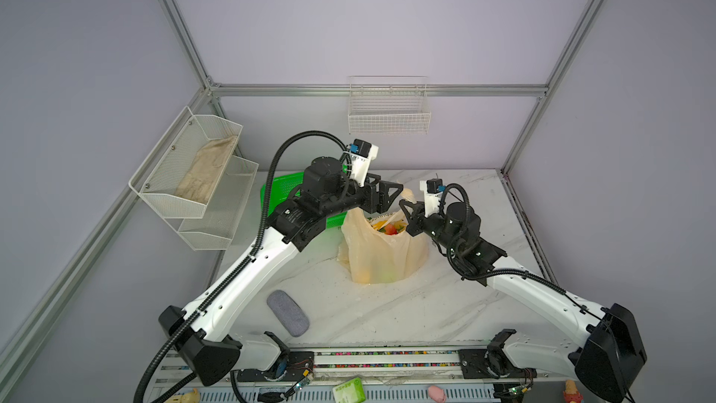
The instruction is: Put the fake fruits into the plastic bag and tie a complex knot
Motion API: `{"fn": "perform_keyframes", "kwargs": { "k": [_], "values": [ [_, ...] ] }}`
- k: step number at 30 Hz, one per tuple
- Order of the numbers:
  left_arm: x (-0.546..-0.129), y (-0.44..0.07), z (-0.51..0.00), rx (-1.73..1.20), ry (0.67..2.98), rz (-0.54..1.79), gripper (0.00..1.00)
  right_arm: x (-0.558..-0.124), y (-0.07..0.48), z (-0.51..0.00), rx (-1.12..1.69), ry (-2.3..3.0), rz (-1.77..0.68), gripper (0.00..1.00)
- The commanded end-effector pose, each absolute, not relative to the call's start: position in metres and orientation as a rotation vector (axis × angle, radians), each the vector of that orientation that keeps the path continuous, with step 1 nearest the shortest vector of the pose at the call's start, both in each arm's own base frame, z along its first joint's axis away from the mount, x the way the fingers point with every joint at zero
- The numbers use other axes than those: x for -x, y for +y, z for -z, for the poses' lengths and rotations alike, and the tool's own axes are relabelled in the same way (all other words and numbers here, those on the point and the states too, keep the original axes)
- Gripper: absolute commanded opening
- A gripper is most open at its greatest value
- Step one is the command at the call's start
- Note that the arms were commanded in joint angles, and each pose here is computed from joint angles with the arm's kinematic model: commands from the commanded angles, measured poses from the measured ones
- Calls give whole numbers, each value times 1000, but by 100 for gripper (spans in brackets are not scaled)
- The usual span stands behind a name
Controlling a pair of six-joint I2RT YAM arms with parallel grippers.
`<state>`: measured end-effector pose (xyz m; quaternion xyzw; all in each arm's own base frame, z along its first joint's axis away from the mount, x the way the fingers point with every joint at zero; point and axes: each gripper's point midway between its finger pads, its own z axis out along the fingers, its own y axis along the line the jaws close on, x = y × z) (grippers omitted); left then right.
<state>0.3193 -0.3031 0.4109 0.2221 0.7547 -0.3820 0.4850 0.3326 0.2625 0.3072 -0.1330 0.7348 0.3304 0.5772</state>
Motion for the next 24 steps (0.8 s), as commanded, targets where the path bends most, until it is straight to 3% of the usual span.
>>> {"fn": "perform_keyframes", "kwargs": {
  "k": [1,6,10,20,22,24],
  "values": [
    [-322,-316,-460,-595,1672,956,83,-330,262,-316,300,1679,-807,4],
    [-343,-328,-442,-634,1690,885,84,-327,261,-316,306,1673,-808,3],
    [-353,-335,-430,-639,1718,881,77,-326,260,-316,308,1672,-808,2],
    [-354,-345,-424,-673,1730,922,29,-329,256,-312,291,1686,-777,1],
    [-352,-343,-426,-683,1725,914,18,-330,254,-312,288,1695,-759,5],
    [-352,-340,-427,-689,1730,905,10,-330,248,-312,300,1705,-706,17]
  ]
}}
